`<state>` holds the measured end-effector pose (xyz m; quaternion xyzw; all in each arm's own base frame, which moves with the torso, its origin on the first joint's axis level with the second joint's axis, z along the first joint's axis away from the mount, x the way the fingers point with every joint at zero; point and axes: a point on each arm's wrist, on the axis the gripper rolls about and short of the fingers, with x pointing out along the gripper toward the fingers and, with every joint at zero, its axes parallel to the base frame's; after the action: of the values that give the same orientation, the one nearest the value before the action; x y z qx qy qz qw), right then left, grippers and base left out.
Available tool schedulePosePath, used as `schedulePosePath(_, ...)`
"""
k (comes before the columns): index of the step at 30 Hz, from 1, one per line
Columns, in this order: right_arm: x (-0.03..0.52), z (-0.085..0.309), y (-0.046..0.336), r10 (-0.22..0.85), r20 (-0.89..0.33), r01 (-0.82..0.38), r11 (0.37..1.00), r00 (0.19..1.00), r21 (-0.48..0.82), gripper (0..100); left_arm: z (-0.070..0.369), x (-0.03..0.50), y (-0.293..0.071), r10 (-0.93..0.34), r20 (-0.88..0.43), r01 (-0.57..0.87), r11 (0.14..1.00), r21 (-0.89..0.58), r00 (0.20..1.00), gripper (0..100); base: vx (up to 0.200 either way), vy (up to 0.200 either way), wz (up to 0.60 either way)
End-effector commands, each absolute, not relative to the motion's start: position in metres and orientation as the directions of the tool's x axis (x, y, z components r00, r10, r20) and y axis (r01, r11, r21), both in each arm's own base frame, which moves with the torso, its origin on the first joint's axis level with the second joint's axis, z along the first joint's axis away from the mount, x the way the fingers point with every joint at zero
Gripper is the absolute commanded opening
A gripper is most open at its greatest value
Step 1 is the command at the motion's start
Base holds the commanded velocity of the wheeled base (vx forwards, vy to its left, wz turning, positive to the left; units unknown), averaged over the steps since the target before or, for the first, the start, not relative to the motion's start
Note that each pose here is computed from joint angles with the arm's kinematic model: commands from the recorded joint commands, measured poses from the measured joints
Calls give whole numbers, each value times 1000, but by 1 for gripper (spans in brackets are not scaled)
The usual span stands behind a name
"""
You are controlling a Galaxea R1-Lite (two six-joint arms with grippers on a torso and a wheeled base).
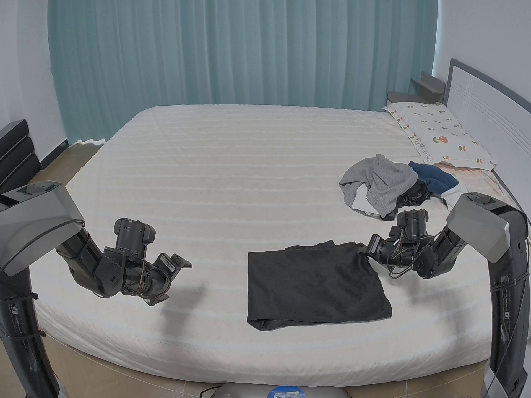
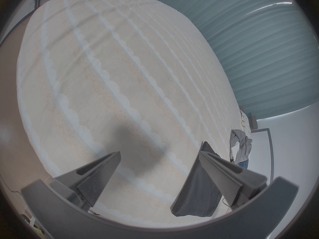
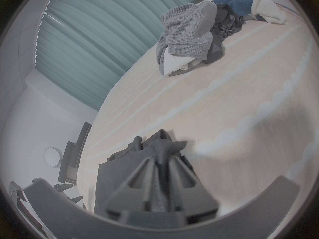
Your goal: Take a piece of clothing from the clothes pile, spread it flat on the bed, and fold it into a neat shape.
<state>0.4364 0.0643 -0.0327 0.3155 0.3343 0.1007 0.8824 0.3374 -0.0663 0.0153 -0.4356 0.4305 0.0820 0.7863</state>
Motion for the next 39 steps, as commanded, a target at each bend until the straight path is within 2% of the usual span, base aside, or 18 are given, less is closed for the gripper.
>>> schedulePosePath(1, 438, -35, 63, 385, -525, 37, 779, 759, 626, 0, 16, 338, -66, -247, -747, -503, 607, -616, 617, 100, 0, 0, 0)
schedulePosePath(21, 438, -34, 50, 365, -519, 67, 767, 773, 638, 0, 16, 338, -66, -247, -747, -503, 607, -616, 617, 100, 0, 0, 0)
schedulePosePath(22, 438, -34, 51, 366, -519, 66, 767, 773, 638, 100, 16, 338, -66, -247, -747, -503, 607, -616, 617, 100, 0, 0, 0)
schedulePosePath(32, 417, -16, 43, 387, -500, 41, 758, 775, 651, 100, 15, 337, -66, -246, -748, -504, 607, -615, 616, 100, 0, 0, 0)
schedulePosePath(34, 405, -13, 41, 405, -512, 36, 757, 757, 652, 100, 15, 337, -66, -246, -748, -504, 607, -615, 616, 100, 0, 0, 0)
schedulePosePath(39, 346, -13, 30, 501, -580, -46, 781, 642, 623, 100, 16, 338, -66, -247, -747, -503, 607, -616, 617, 100, 0, 0, 0)
